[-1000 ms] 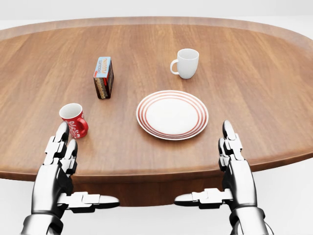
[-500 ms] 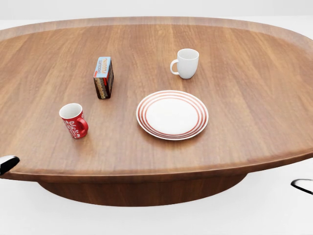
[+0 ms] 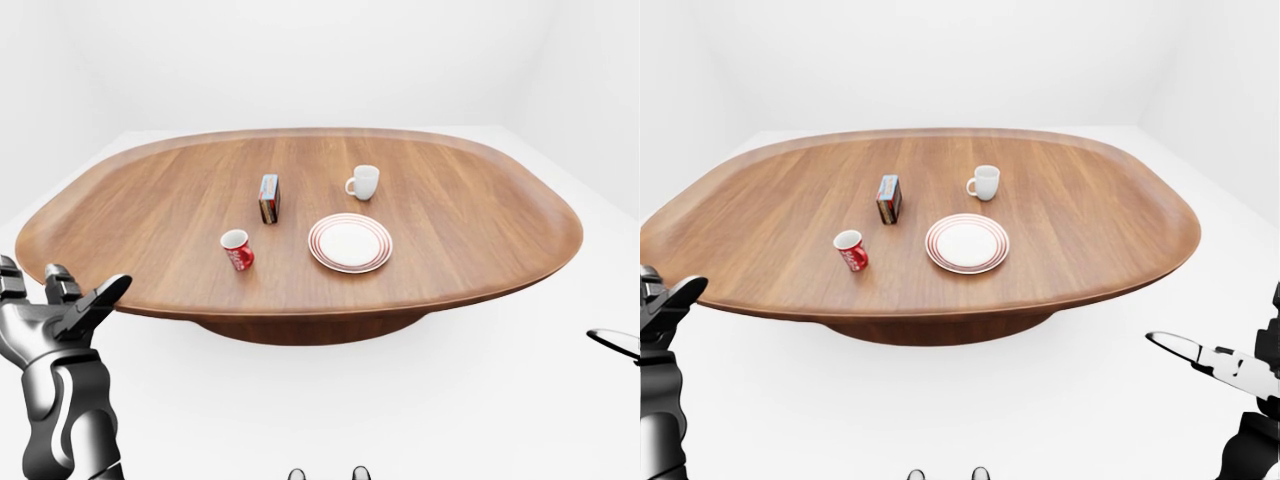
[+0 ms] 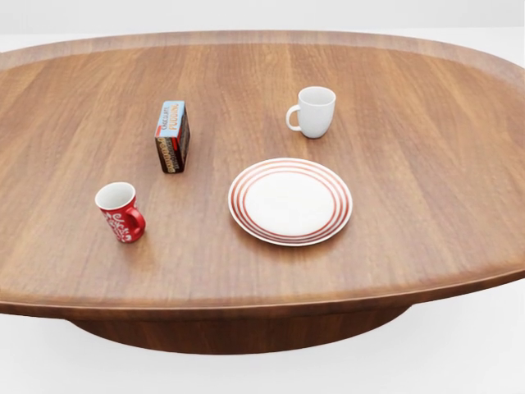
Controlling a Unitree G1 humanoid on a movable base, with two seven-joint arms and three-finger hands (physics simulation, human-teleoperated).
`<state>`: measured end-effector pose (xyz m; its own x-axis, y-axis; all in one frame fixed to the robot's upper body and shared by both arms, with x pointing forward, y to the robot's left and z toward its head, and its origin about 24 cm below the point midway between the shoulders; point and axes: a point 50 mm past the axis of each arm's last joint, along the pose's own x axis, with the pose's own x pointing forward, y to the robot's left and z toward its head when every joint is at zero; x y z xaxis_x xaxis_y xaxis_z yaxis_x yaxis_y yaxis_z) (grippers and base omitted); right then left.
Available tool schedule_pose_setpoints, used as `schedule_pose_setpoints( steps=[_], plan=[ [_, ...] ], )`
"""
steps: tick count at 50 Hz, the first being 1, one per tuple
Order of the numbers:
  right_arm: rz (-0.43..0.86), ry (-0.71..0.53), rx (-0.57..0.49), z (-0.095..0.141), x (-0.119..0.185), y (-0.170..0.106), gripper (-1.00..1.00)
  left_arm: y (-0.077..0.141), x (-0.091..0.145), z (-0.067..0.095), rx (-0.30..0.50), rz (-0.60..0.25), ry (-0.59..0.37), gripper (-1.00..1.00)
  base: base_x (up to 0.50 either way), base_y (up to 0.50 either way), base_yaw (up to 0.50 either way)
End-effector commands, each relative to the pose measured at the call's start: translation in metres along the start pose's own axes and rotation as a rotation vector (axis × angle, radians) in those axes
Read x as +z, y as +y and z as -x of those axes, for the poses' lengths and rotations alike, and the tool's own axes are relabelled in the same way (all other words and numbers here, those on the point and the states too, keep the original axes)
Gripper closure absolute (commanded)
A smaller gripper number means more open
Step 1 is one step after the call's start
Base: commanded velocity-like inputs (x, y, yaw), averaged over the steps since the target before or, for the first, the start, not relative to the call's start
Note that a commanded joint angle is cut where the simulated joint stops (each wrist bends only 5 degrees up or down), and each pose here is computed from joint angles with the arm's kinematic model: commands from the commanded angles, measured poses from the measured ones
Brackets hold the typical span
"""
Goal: Pick up the red mug and put it on the plate
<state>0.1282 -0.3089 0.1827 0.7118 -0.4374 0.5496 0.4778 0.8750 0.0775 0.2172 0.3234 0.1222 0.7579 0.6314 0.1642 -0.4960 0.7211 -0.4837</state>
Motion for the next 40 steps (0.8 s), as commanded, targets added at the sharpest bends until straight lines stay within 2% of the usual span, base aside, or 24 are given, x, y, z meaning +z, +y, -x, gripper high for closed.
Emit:
schedule_pose_setpoints(
  steps=[1, 26, 28, 33, 35, 40],
  plan=[
    [0.005, 0.001, -0.015, 0.003, 0.001, -0.006, -1.0, 0.003, 0.005, -0.001, 0.02, 0.022, -0.012, -1.0, 0.22, 0.0, 0.0],
    [0.008, 0.017, -0.006, 0.004, -0.002, -0.005, -1.0, 0.003, 0.01, 0.001, 0.018, 0.031, -0.03, -1.0, 0.26, 0.0, 0.0],
    [0.011, -0.032, -0.007, 0.0, 0.009, -0.004, -1.0, 0.003, 0.01, 0.001, 0.017, 0.031, -0.029, -1.0, 0.29, 0.0, 0.0],
    [0.008, 0.017, -0.005, 0.004, -0.002, -0.004, -1.0, 0.004, 0.012, 0.001, 0.019, 0.034, -0.036, -1.0, 0.29, 0.0, 0.0],
    [0.012, -0.027, -0.004, 0.0, 0.008, -0.004, -1.0, 0.004, 0.014, 0.001, 0.02, 0.036, -0.041, -1.0, 0.3, 0.0, 0.0],
    [0.014, -0.027, -0.006, 0.0, 0.007, -0.004, -1.0, 0.004, 0.015, 0.002, 0.019, 0.037, -0.045, -1.0, 0.31, 0.0, 0.0]
  ],
)
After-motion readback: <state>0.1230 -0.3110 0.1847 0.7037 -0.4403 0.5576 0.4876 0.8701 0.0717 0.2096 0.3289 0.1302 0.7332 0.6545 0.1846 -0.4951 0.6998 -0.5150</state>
